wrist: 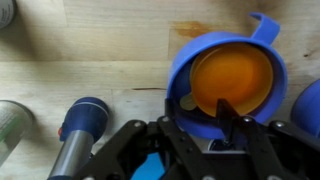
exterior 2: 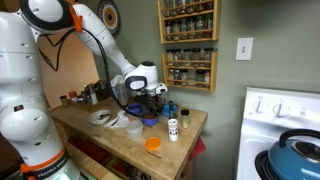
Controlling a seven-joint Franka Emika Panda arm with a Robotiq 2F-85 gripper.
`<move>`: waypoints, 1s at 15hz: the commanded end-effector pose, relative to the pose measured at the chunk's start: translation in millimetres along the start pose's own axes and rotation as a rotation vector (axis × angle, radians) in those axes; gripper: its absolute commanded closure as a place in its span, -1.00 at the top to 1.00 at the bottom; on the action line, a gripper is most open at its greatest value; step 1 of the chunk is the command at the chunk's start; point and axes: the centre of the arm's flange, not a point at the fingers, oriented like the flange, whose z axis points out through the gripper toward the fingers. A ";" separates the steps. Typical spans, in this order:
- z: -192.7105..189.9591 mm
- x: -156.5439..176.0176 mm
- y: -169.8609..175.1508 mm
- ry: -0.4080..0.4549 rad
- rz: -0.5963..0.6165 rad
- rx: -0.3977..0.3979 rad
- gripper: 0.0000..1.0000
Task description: Remove the orange bowl from the blue bowl
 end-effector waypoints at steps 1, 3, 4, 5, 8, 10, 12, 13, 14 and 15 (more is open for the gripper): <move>-4.3 -12.5 -10.2 -0.012 -0.020 0.021 -0.09; -4.7 -15.3 -14.1 -0.017 -0.028 0.025 -0.09; -5.1 -17.1 -15.1 -0.024 -0.032 0.025 -0.09; -5.7 -18.5 -15.1 -0.024 -0.034 0.022 -0.09; -3.9 -20.9 -16.8 -0.021 -0.042 0.017 -0.12; -0.3 -22.1 -20.2 -0.025 -0.049 0.015 -0.10; 5.6 -22.2 -24.5 -0.022 -0.060 0.011 -0.12; 7.2 -21.4 -25.9 -0.015 -0.060 0.007 -0.13; 7.6 -20.2 -26.4 -0.007 -0.059 0.004 -0.13; 7.5 -19.0 -26.1 0.003 -0.057 -0.005 -0.14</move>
